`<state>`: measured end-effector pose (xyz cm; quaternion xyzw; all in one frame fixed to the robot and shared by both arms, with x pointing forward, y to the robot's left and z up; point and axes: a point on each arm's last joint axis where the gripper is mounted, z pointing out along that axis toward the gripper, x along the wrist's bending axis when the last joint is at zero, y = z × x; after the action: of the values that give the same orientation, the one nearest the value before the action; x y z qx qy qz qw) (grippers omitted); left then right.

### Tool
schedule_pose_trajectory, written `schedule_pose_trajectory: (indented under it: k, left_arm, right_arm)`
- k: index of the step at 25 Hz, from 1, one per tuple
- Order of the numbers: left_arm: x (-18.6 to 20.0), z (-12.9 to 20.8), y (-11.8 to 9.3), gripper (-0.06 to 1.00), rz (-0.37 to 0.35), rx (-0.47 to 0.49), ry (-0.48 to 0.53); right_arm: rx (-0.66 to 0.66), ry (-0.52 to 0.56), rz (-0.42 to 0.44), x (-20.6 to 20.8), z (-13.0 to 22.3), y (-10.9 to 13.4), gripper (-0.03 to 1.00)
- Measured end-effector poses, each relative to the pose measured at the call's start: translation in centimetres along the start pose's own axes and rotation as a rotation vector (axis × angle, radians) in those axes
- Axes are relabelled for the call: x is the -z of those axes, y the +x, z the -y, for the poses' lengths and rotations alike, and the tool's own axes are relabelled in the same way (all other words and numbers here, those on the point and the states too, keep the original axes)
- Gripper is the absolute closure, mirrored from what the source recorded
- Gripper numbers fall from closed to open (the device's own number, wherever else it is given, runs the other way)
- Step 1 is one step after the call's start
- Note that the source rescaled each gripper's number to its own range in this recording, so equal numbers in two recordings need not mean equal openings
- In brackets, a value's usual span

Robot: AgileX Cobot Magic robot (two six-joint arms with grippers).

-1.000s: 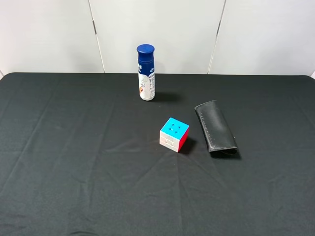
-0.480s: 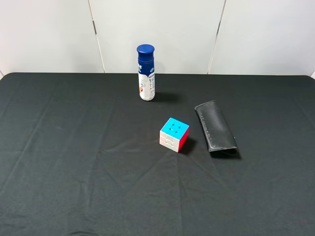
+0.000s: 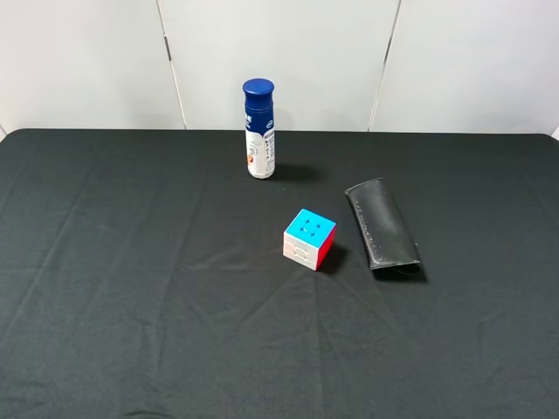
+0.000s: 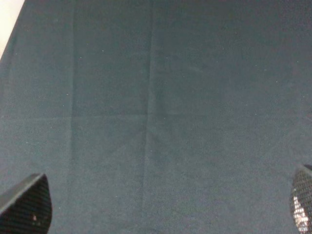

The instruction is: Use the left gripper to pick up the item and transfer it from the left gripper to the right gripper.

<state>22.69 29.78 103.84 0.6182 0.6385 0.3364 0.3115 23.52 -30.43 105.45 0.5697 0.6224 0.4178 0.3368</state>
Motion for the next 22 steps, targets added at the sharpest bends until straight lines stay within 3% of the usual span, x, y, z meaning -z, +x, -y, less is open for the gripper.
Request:
schedule_pose_trajectory:
  k: [8, 22]
  left_arm:
    - [0.00, 0.00, 0.00, -0.01, 0.000, 0.000, 0.000]
    - [0.00, 0.00, 0.00, -0.01, 0.000, 0.000, 0.000]
  right_arm:
    - [-0.088, -0.012, 0.188, 0.06, 0.03, 0.09, -0.03]
    - [-0.092, -0.012, 0.196, 0.06, 0.04, 0.10, -0.03]
